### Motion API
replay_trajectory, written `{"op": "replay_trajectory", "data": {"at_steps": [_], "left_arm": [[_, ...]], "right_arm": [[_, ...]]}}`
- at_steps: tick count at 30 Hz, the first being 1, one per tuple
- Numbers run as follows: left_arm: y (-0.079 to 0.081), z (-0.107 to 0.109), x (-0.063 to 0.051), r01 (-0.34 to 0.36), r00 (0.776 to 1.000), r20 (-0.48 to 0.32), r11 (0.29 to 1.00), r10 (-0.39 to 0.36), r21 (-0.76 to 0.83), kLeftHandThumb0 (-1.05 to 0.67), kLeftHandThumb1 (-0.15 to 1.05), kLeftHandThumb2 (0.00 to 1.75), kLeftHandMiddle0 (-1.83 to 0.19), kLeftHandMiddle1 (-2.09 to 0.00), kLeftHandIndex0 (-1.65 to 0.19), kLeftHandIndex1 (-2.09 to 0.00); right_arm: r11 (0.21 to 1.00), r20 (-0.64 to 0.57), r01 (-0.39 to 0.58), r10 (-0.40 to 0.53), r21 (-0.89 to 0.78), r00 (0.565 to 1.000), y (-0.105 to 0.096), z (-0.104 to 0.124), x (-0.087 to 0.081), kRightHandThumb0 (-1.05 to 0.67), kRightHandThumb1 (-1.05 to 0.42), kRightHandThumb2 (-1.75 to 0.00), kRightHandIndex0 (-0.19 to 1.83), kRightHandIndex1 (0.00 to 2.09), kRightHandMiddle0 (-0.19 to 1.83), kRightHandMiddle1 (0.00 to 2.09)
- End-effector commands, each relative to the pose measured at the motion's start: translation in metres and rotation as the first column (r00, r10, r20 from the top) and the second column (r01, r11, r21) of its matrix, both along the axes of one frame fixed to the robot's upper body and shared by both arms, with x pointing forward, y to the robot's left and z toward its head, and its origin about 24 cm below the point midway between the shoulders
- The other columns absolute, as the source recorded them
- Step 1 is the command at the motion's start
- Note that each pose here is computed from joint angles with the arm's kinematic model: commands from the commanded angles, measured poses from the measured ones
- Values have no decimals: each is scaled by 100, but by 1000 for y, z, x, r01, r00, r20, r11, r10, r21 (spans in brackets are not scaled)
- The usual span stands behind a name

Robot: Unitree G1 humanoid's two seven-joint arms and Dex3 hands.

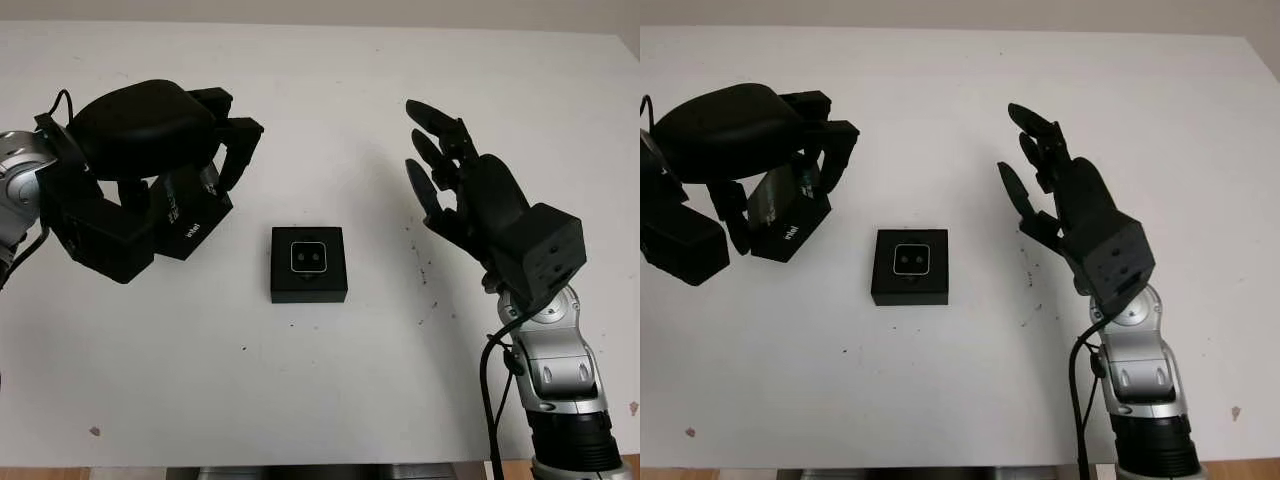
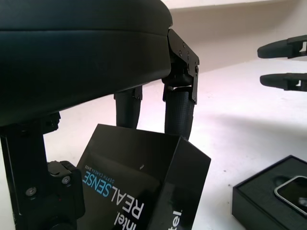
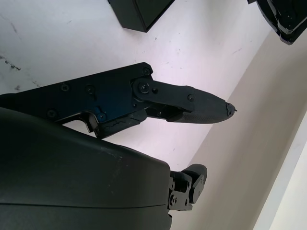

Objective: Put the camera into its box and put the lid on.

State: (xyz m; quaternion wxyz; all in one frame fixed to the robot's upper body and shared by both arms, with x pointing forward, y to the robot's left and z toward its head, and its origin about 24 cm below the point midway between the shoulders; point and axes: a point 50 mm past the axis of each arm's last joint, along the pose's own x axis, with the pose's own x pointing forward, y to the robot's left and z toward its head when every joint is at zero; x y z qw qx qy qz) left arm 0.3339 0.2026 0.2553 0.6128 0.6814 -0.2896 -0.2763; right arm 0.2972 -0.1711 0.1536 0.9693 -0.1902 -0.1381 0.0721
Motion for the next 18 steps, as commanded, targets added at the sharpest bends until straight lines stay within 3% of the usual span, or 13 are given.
{"op": "replay_trajectory", "data": {"at_steps": [1,11,15,18], "left_arm": [[-8,14,-4,38,999,27,999,-38,-9,-41,105,25,-88,-209,-70,-209],[-35,25,-17,178,982,56,983,-181,47,-42,105,22,-95,-209,-74,-209],[-49,28,-21,256,961,81,963,-263,88,-39,102,22,-96,-209,-68,-209],[-59,29,-23,298,943,107,942,-316,155,-38,93,39,-100,-209,-71,-209]], "right_arm": [[1000,-4,-2,2,10,1000,1,-1,-2,-67,-105,-55,12,4,-13,54],[1000,-19,-3,3,16,1000,5,-1,-2,-67,-105,-55,12,4,-17,61],[1000,-24,4,-4,16,1000,5,-1,-2,-67,-105,-54,11,4,-18,61],[1000,-15,15,-15,13,1000,5,0,-2,-66,-105,-54,12,5,-15,60]]}}
